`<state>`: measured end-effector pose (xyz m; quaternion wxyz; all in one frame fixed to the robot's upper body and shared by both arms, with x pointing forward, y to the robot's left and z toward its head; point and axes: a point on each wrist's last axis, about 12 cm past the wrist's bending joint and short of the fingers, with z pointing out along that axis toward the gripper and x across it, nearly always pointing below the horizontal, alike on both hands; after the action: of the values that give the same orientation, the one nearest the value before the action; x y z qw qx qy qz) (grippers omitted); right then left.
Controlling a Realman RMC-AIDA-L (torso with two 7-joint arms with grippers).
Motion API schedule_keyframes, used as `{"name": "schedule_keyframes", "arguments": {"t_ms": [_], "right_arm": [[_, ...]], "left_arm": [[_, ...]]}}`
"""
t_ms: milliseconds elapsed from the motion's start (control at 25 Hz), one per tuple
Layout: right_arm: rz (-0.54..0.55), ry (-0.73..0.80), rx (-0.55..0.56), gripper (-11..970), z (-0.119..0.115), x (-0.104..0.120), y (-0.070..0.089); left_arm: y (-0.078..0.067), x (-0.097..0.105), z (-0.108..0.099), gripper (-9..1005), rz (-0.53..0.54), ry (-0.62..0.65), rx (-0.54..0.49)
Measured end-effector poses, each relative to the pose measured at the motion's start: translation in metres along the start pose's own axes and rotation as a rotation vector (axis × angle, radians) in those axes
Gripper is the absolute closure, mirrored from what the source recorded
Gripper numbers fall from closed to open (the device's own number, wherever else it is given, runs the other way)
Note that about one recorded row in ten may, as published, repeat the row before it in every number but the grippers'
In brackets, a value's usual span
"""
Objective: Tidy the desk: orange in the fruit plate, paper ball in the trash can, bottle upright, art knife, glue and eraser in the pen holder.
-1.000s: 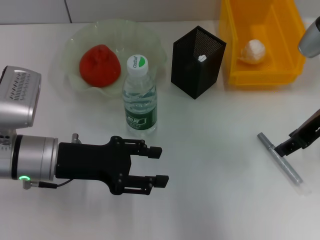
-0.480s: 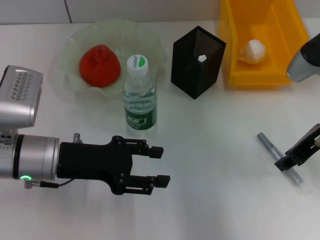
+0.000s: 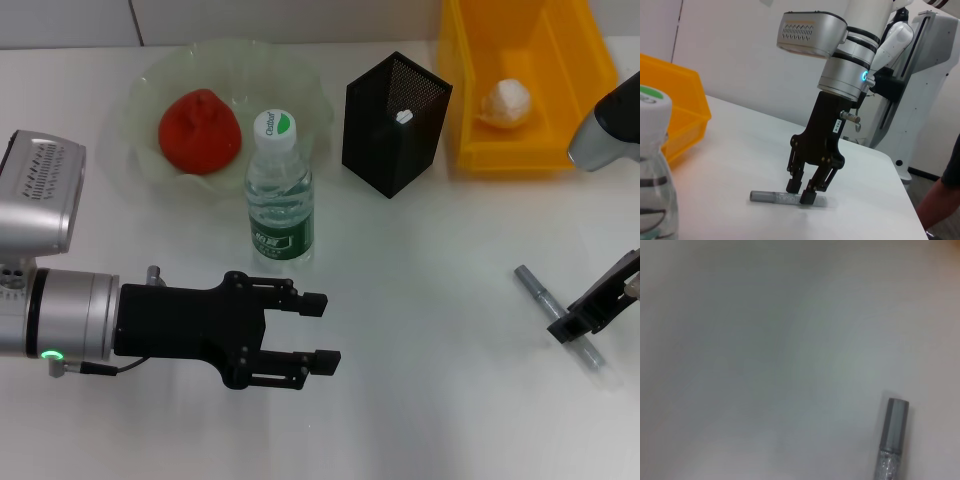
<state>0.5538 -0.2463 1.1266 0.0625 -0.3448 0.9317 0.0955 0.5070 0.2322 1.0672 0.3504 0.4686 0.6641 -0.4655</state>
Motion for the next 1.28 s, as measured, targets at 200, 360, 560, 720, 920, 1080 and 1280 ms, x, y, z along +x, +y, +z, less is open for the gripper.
{"name": "schedule_keyframes", "arguments": {"t_ms": [200,360,560,720,920,1080,1280], "right_arm": [[-0.007,0.003,0.002,601,0.0009,-0.0004,0.0008],[-0.018,0.011,0.002,641,0.0022,-0.001,0.0025],[-0.02,0.011,0.003,677,0.0026,-0.0014,0.0027],[-0.018,0.01,0.004,688,0.0031,-0.0009,0.0023],[-0.023,0.012,-0.003,725,0.0045,-0.0003,0.0026],[-0.033,0.006,-0.01,826,0.0043,0.0,0.0036],[-0.055,-0.038,-0.038,846,-0.0031,0.0021,0.0056]], "left_arm": [[0.0002,-0.0001,0.0,351,0.003,0.0,-0.001],[0.0006,-0.0013,0.0004,351,0.005,0.0,0.002],[0.0011,-0.0024,0.0008,351,0.006,-0.001,0.003],[0.0012,-0.0023,0.0009,352,0.007,-0.001,0.002],[0.0011,-0.002,0.0009,352,0.008,-0.001,0.001],[0.0009,-0.0014,0.0007,352,0.006,-0.001,0.001],[0.0006,-0.0013,-0.0009,352,0.005,-0.008,-0.003]]}}
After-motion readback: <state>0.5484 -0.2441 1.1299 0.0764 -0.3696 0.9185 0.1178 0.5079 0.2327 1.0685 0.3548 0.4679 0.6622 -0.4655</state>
